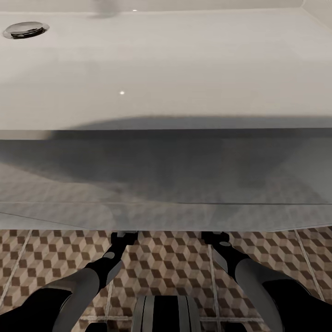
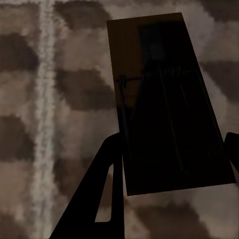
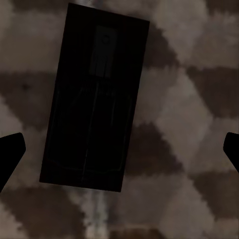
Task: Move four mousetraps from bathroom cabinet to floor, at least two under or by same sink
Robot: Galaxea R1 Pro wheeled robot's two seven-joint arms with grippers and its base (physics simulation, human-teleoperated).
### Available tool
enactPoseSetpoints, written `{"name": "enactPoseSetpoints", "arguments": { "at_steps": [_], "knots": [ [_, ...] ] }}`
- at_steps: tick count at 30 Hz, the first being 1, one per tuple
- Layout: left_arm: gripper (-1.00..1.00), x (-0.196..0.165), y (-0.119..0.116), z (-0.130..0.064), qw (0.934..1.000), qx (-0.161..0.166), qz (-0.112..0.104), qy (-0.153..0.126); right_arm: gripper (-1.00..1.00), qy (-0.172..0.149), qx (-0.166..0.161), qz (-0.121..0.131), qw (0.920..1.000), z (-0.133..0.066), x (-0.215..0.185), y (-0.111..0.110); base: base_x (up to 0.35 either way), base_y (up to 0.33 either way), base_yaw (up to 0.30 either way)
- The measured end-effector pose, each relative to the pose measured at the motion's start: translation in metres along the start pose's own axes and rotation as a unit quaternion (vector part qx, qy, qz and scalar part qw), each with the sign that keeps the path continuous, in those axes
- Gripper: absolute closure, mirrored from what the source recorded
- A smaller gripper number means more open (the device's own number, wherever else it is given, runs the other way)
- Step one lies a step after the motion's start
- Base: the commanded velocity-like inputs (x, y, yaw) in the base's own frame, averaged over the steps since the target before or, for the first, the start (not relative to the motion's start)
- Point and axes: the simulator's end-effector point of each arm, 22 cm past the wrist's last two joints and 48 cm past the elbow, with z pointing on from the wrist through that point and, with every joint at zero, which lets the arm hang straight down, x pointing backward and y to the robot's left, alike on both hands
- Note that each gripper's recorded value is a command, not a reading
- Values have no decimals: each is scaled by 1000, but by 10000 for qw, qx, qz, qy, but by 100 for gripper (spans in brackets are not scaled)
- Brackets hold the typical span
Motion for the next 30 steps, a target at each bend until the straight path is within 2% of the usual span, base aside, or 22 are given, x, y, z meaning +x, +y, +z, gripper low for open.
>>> {"name": "enactPoseSetpoints", "arguments": {
  "at_steps": [20,30],
  "knots": [
    [100,0,-1,0,10000,8,-5,-11,-100,1,1,-1,10000,0,0,0,0,0,0],
    [100,10,0,-2,9999,-1,3,105,-100,1,-1,-2,10000,0,0,0,0,0,0]
  ]
}}
